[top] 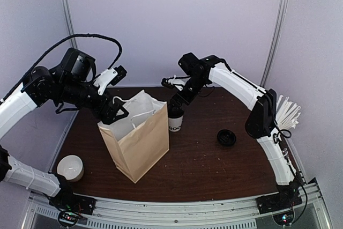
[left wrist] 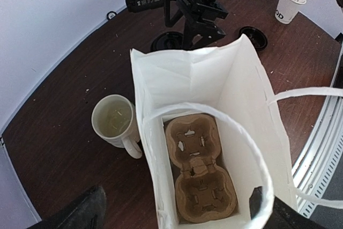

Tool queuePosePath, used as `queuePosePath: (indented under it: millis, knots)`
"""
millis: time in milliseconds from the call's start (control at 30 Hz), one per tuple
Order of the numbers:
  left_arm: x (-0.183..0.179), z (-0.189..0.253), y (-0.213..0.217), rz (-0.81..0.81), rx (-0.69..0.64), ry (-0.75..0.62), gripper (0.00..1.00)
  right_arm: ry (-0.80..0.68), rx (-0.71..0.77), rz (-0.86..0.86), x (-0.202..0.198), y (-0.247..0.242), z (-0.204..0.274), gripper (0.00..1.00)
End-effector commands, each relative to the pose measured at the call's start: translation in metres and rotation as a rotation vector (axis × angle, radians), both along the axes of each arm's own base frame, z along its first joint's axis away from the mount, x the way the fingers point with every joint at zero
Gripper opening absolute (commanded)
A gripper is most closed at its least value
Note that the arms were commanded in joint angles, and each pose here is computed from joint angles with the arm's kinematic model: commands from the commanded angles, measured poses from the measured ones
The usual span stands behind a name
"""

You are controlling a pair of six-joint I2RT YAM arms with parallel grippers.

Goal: Pack the takeout coffee

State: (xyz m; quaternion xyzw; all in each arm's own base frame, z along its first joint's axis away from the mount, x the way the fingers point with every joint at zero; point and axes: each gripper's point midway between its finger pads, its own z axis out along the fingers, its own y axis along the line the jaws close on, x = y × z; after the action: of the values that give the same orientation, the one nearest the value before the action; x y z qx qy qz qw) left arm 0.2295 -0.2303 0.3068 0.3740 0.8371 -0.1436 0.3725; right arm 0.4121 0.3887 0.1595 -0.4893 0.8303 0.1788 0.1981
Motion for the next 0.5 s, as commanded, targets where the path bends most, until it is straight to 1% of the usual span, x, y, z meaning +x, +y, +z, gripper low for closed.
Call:
queuePosePath:
  millis: [0,467]
  knots:
    - [0.009,0.008,-0.005,0.025,-0.044,-0.031,0.98,-0.054,0.011,-0.012,0.009,0.010,0.003,0.97]
    - [0.002,0.002,-0.010,-0.006,-0.069,-0.004,0.98,-0.041,-0.020,-0.022,0.014,0.013,-0.020,0.96]
